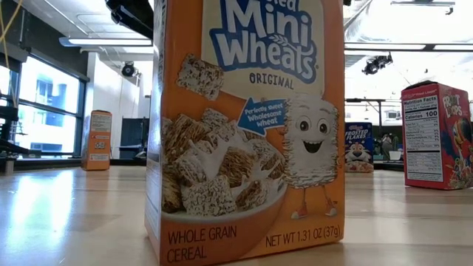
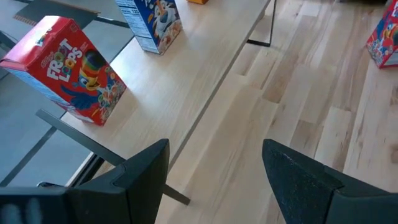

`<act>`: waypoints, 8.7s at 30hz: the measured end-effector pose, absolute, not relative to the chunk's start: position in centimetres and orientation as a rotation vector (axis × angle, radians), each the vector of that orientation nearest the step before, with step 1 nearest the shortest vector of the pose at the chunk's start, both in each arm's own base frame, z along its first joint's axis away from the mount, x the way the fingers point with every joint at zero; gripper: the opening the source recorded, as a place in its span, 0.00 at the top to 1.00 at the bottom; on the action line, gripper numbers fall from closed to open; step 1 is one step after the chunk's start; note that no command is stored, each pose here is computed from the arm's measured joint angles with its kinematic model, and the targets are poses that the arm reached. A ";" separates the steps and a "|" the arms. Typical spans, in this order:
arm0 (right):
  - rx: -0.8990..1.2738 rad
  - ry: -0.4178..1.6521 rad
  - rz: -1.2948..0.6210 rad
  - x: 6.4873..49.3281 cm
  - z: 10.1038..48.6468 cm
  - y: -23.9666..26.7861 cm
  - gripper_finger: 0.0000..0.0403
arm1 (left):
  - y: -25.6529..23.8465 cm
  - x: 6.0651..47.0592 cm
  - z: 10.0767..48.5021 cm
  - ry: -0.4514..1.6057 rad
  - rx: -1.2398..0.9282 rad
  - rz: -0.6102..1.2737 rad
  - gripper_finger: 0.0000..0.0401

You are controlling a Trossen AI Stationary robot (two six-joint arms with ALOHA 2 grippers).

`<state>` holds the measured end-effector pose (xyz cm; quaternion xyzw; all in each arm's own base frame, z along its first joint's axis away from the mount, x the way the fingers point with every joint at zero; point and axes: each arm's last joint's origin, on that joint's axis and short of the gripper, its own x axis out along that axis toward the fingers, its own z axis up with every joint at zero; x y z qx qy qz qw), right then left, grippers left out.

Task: Stack cereal on shelf
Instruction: Put the bottom orange cereal box on the shelf

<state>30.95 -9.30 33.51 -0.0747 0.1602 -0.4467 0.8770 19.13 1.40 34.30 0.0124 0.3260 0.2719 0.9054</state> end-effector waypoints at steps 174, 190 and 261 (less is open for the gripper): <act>-0.054 0.654 0.425 33.6 19.8 21.0 0.58 | 1.2 19.3 34.3 0.627 -0.177 0.553 0.38; -0.054 0.597 0.363 33.5 21.7 20.1 0.60 | 1.2 19.3 34.3 0.628 -0.177 0.553 0.38; -0.177 0.628 -0.296 18.2 36.4 -12.3 0.60 | 1.2 19.3 34.3 0.627 -0.177 0.551 0.38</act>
